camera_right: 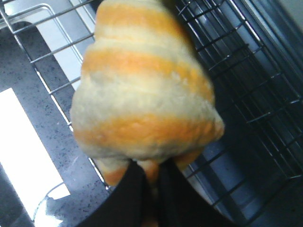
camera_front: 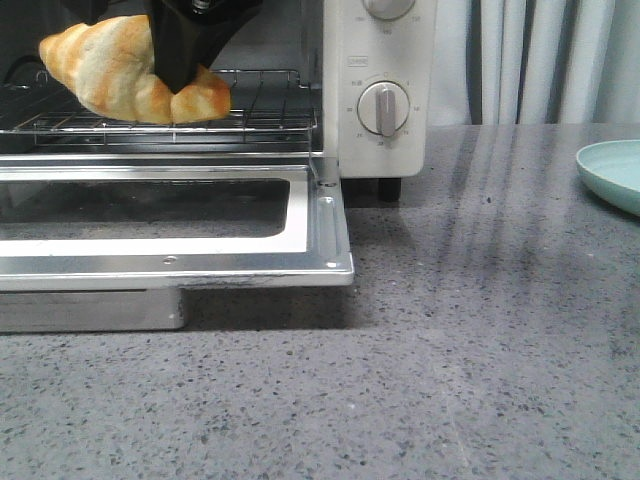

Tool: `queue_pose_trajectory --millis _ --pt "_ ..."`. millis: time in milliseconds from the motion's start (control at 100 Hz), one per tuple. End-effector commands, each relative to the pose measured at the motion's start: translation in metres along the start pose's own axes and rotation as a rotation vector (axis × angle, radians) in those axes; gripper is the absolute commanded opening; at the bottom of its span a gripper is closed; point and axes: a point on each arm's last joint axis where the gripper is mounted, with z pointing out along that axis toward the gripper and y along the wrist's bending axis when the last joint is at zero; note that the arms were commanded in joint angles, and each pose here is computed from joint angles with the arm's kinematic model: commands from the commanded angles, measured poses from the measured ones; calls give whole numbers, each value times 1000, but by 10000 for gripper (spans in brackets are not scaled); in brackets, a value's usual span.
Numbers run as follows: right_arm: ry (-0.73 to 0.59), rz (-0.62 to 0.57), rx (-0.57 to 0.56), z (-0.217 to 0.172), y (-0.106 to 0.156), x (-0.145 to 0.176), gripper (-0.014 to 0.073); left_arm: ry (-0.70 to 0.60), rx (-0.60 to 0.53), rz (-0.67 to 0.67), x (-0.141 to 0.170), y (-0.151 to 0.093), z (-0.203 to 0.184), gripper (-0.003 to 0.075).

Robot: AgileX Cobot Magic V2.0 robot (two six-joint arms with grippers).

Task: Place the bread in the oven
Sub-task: 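Lift the croissant and carry it into the open oven with the right gripper, then lower the croissant onto the wire rack and open the right gripper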

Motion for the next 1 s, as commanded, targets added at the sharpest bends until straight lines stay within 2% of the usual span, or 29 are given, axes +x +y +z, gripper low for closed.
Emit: queue_pose_trajectory --millis 0,300,370,440,610,680,860,990 --pt "-158 -30 79 -35 -15 -20 -71 -75 -14 -17 -14 0 -2 -21" --pt "-187 -32 82 -34 -14 -23 -66 -76 -5 -33 -14 -1 -2 -21" --pt "-196 -33 84 -34 -15 -24 -40 -73 -4 -33 -14 -1 -2 -21" --pt "-204 -33 85 -34 -15 -24 48 -71 -3 -33 -14 -1 -2 -21" --pt "-206 -9 83 -34 -15 -25 400 -71 -3 -33 -14 -1 -2 -21" --pt "-209 -6 83 -34 -15 -25 470 -71 -3 -33 -14 -1 -2 -21" --pt "-211 -5 83 -35 -15 -25 469 -71 -3 -33 -14 -1 -2 -21" --pt "-239 -4 90 -47 -16 -27 415 -71 -3 -33 -14 -1 -2 -21"
